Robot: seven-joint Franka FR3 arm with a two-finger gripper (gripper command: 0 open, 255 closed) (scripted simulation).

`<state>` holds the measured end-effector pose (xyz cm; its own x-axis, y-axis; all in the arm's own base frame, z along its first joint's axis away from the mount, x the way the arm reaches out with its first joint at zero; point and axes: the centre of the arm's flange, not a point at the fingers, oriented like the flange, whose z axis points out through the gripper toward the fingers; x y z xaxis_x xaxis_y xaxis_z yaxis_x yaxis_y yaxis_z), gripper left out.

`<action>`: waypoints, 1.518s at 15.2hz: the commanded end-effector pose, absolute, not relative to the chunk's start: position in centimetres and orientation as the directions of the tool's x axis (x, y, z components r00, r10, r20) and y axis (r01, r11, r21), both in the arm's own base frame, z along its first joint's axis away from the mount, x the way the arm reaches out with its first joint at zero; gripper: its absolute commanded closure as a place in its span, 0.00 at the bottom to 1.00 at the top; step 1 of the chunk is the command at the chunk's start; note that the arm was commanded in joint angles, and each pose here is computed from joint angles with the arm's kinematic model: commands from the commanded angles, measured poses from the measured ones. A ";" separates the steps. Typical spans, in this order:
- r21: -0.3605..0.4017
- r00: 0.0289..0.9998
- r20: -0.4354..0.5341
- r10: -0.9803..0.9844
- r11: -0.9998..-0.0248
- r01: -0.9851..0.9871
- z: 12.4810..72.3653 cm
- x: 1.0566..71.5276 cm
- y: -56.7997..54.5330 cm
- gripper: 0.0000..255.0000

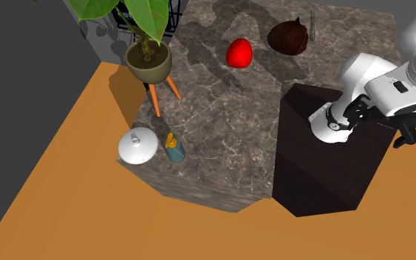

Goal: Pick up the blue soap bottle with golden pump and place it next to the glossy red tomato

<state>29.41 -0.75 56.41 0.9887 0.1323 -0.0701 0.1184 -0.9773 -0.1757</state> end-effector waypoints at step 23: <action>-0.045 0.986 -0.038 0.161 -0.986 0.159 48.1 44.4 -21.6 0.00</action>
<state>43.85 -20.62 48.72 0.9865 0.1588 -0.0393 0.1566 -0.9862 -0.0529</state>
